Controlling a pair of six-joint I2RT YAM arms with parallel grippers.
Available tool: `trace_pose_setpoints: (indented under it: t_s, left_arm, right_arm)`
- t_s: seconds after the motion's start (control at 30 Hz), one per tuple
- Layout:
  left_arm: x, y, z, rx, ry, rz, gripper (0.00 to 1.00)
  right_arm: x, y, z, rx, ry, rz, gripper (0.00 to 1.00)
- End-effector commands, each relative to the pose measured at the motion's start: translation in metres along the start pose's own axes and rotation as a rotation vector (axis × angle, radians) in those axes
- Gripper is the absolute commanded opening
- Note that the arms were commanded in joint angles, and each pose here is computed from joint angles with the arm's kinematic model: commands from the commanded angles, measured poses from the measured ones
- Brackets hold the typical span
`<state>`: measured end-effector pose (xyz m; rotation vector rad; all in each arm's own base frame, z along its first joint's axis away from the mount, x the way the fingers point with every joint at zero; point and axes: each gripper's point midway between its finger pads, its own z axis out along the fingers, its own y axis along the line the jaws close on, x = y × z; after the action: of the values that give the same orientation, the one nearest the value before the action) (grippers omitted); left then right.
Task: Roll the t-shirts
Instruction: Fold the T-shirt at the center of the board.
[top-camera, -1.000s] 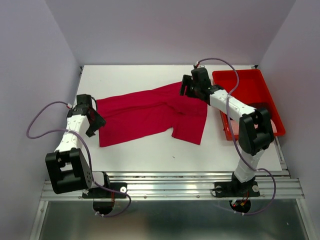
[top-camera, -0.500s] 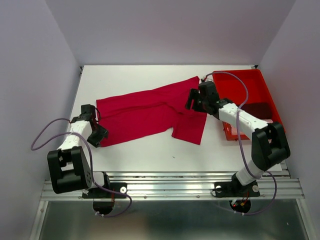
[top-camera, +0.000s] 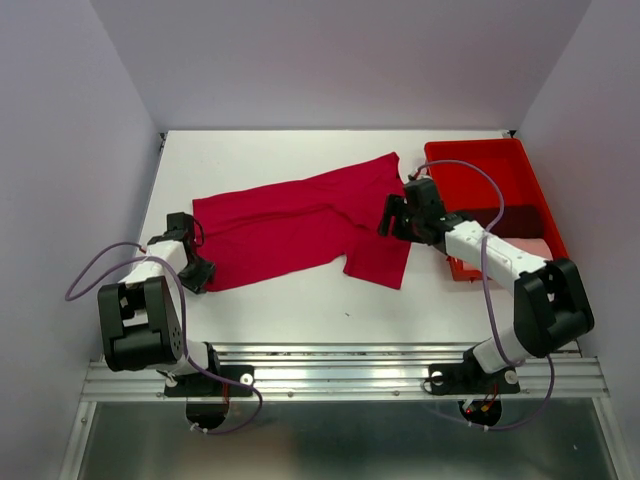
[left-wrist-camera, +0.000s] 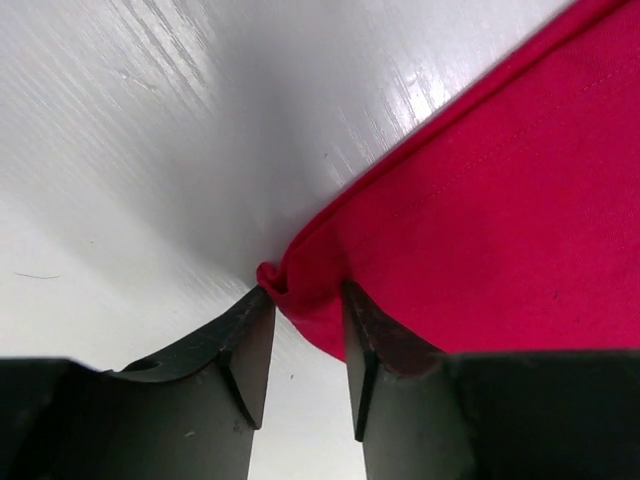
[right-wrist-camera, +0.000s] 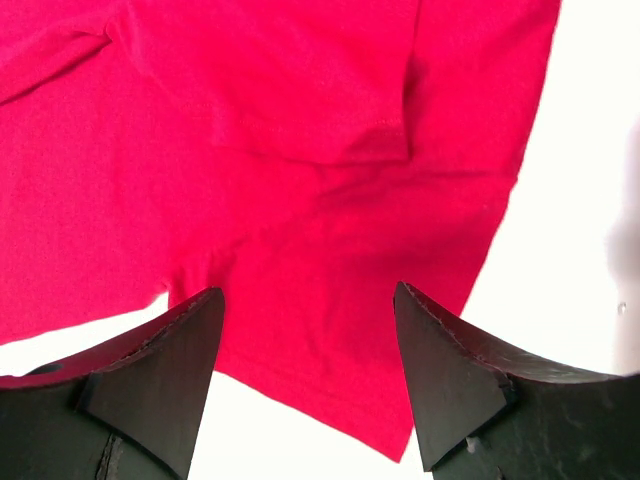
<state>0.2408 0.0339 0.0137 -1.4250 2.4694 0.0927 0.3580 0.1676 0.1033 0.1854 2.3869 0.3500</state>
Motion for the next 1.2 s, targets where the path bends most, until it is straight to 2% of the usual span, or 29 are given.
trace_pose_setpoints:
  t_s: [0.0,0.07,0.1,0.17,0.3,0.4,0.67,0.77,1.07,1.17]
  left_arm:
    - [0.008,0.011,0.017,-0.036,-0.006,-0.009,0.35]
    - [0.011,0.016,0.019,-0.047,-0.002,-0.006,0.25]
    - [0.01,0.014,0.018,-0.037,-0.005,-0.007,0.11]
    - [0.006,0.009,0.011,-0.009,-0.02,-0.009,0.0]
    - [-0.009,-0.003,-0.013,0.059,-0.071,-0.018,0.0]
    - [-0.016,-0.008,-0.028,0.094,-0.104,-0.022,0.0]
    - [-0.021,-0.016,-0.04,0.136,-0.116,-0.003,0.0]
    - [-0.022,-0.016,-0.041,0.142,-0.121,0.007,0.0]
    - [-0.026,-0.021,-0.046,0.159,-0.129,0.012,0.0]
    - [-0.026,-0.021,-0.046,0.162,-0.131,0.014,0.0]
  right_arm:
    - [-0.009,0.002,-0.015,-0.011,-0.038,0.028,0.74]
    - [-0.001,-0.002,-0.019,-0.005,-0.021,0.039,0.74]
    - [0.003,-0.004,-0.02,0.0,-0.013,0.058,0.74]
    - [0.013,-0.008,-0.026,0.015,0.018,0.084,0.72]
    - [0.052,-0.024,-0.033,0.045,0.097,0.169,0.64]
    - [0.071,-0.032,-0.04,0.053,0.103,0.229,0.6]
    - [0.107,-0.048,-0.035,0.133,0.132,0.331,0.61]
    - [0.114,-0.047,-0.028,0.128,0.151,0.348,0.61]
    - [0.12,-0.027,-0.016,0.076,0.189,0.398,0.51]
    - [0.116,-0.026,-0.013,0.081,0.183,0.399,0.42]
